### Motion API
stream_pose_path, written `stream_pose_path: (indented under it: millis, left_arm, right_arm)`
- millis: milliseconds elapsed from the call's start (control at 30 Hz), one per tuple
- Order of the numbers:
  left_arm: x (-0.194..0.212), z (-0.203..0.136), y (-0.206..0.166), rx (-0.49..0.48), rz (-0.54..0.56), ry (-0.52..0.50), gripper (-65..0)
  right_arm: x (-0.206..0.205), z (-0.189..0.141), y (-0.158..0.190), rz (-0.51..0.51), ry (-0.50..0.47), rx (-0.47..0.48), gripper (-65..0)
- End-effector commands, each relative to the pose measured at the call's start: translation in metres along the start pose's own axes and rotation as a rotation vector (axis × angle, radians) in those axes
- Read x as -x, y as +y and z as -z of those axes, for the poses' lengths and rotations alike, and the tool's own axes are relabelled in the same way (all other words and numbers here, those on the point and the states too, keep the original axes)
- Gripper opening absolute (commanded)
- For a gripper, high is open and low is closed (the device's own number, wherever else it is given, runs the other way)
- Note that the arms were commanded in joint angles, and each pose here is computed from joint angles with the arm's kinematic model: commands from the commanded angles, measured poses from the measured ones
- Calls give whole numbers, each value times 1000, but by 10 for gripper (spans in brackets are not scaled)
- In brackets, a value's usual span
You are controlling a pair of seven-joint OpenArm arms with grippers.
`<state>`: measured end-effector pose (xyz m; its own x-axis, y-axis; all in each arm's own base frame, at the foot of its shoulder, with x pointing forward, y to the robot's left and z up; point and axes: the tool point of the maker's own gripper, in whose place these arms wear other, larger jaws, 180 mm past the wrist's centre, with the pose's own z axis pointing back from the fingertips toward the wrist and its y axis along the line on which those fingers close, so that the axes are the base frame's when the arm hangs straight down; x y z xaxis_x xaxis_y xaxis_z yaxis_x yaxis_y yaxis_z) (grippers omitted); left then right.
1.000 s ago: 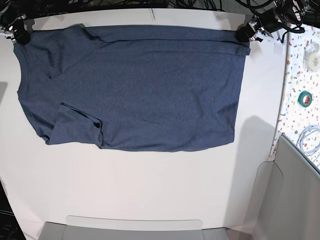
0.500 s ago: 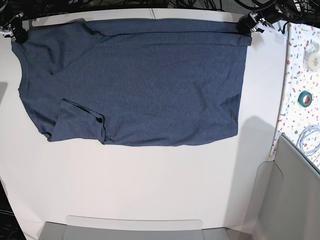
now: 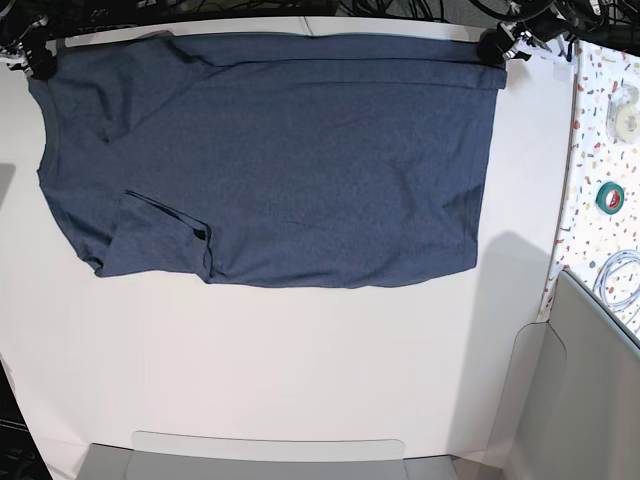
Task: Layout the t-shirt on the table in an organized manner, then fold the t-shirt properly
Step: 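Pull the collar edge taut with both grippers, away from the hem, then release the collar edge and move both grippers to the hem corners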
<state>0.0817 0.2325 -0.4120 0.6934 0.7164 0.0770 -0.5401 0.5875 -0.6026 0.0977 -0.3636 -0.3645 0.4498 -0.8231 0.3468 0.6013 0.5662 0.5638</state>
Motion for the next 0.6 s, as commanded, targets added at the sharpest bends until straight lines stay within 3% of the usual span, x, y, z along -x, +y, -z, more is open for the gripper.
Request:
stream_pose_path:
  millis: [0, 200, 367, 567]
  left_arm:
    - [-2, -6, 5, -34, 14, -8, -591]
    - [-4, -7, 2, -31, 24, -16, -376]
    - [-7, -9, 3, -37, 26, -24, -385]
    - [-32, -33, 18, -76, -3, -127, -385]
  right_arm:
    - [-13, -7, 4, -27, -33, -5, -510]
    - [-16, -8, 4, -32, -36, -3, -464]
    - [-23, -12, 4, -53, -41, 5, -464]
    - [-42, -28, -4, -66, -91, 39, -464]
